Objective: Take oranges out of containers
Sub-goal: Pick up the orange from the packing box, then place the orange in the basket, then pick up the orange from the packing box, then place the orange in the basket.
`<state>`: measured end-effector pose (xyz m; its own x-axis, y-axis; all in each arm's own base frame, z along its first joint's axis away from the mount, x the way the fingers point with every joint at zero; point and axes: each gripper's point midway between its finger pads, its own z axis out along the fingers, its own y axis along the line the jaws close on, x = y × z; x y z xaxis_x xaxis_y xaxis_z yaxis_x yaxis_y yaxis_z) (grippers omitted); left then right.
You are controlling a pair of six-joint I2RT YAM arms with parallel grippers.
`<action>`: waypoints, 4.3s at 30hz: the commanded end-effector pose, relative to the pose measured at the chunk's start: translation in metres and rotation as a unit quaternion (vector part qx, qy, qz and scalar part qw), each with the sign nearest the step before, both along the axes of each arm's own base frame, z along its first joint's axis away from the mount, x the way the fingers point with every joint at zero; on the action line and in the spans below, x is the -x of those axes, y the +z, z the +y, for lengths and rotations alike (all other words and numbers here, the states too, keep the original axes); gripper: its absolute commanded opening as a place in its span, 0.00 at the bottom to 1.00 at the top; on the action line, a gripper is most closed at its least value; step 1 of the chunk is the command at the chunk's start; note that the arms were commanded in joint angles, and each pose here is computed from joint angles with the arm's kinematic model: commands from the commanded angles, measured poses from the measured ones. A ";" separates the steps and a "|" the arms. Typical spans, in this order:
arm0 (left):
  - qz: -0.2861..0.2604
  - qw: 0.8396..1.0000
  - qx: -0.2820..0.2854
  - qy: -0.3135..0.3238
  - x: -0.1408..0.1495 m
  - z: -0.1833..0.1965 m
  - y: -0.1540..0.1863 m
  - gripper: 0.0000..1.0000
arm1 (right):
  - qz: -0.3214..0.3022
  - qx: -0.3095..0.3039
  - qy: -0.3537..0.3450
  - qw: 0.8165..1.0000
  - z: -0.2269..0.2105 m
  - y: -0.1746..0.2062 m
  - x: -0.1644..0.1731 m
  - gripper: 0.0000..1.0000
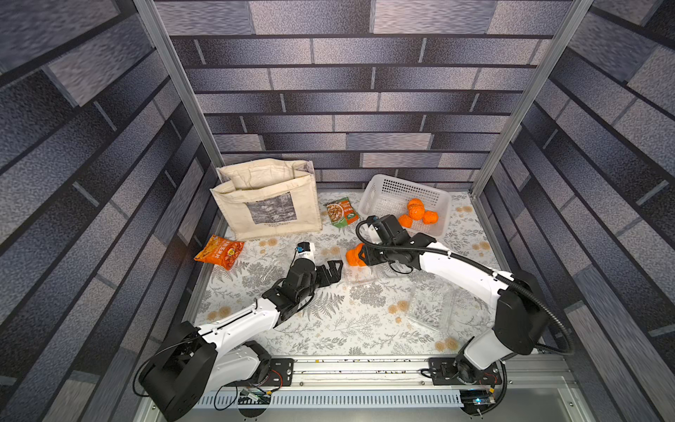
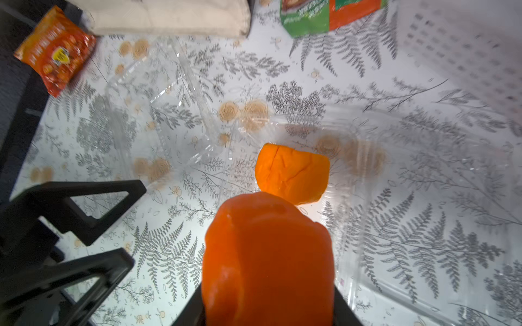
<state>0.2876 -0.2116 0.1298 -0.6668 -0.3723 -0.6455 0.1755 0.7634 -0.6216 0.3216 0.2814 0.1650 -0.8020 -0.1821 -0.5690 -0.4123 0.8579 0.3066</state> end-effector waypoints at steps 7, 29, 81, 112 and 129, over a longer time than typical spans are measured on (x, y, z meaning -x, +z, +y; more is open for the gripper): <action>0.007 1.000 0.013 -0.020 0.004 -0.017 -0.006 1.00 | -0.050 0.027 -0.118 0.991 -0.105 0.044 -0.109 0.45; -0.002 1.000 0.016 0.005 0.006 -0.004 -0.005 1.00 | -0.081 -0.054 -0.065 0.993 -0.080 0.070 -0.113 0.85; -0.005 1.000 0.012 0.001 0.017 0.008 -0.016 1.00 | 0.061 0.099 0.006 0.993 0.033 -0.102 -0.033 0.47; -0.011 0.998 0.048 -0.037 0.016 -0.023 -0.011 1.00 | -0.026 0.044 -0.172 0.984 -0.107 0.006 -0.253 0.81; -0.055 0.998 -0.009 -0.031 0.013 -0.003 0.020 1.00 | -0.105 -0.012 -0.161 0.981 -0.127 0.082 -0.155 0.99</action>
